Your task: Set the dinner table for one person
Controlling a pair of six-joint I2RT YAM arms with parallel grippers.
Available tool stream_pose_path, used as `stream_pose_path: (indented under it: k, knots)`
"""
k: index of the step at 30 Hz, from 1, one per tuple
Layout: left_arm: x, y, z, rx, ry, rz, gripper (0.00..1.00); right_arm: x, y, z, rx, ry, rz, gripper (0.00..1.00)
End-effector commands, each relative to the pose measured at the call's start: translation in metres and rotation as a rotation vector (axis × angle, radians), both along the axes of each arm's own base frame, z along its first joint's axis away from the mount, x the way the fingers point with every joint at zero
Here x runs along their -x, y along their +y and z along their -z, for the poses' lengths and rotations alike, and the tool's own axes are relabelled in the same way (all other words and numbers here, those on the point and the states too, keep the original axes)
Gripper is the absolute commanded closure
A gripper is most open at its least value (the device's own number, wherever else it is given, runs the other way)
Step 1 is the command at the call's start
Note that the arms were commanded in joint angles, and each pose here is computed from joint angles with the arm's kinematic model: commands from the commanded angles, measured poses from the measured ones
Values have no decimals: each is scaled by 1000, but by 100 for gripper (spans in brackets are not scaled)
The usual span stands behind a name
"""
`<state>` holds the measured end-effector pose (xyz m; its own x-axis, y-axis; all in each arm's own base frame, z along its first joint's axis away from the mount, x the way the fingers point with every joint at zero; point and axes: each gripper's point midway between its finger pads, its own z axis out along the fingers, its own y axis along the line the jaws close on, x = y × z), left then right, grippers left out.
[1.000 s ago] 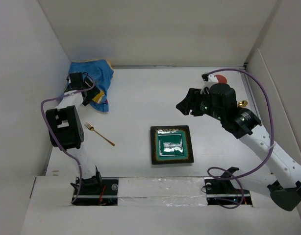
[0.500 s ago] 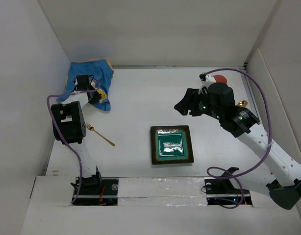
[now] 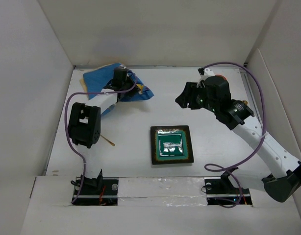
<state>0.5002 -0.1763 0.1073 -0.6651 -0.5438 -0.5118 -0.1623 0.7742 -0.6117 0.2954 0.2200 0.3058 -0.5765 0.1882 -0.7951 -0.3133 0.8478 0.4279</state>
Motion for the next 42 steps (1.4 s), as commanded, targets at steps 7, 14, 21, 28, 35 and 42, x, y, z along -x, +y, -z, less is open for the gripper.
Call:
stream_pose_path:
  k: [7, 14, 21, 28, 35, 42]
  knots:
    - [45, -57, -45, -6, -38, 151, 48, -41, -19, 7, 5, -31, 113, 24]
    - [95, 8, -83, -87, -130, -89, 50, -59, -21, 31, -27, 41, 151, 72]
    - [151, 103, -25, -88, 43, -404, 58, -56, -18, 38, -52, 56, 125, 100]
    - [174, 135, 30, -74, 226, -438, 53, -52, -18, 48, -80, 82, 124, 100]
    - [171, 140, 66, -104, 323, -484, 53, -47, -14, 47, -116, 88, 112, 100]
    - [175, 148, 93, -172, 398, -494, 57, -47, -18, 50, -115, 82, 131, 94]
